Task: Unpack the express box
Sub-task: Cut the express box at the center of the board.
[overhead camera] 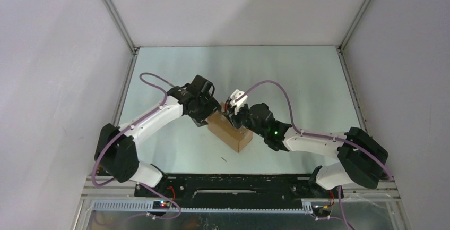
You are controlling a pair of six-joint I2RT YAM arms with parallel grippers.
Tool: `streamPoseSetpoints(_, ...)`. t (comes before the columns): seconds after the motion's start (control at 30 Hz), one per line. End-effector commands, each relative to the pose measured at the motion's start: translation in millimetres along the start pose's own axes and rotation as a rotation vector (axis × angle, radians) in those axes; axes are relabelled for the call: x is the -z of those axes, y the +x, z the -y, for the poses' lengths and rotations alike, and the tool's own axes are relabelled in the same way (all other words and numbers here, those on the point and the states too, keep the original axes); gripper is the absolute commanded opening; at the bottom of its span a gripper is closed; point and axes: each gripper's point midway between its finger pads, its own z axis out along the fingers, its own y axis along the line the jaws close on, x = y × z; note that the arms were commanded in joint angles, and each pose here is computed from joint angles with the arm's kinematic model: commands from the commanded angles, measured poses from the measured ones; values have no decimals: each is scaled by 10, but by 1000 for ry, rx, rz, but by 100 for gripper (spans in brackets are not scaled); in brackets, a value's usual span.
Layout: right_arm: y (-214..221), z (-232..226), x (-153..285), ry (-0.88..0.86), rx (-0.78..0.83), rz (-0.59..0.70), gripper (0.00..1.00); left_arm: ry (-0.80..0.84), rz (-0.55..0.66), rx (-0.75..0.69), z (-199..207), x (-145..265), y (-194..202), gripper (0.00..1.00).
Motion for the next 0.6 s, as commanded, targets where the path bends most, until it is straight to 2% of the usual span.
streamPoseSetpoints(0.0,-367,-222,-53,-43,42,126,0,-56,105,-11,-108,83,-230,79)
streamPoseSetpoints(0.33,-396,-400,17,-24,77,179,0,-135,57,-3,-280,79,-130,77)
streamPoseSetpoints(0.57,-426,-442,79,-20,62,220,0,-212,31,10,-358,108,-106,67)
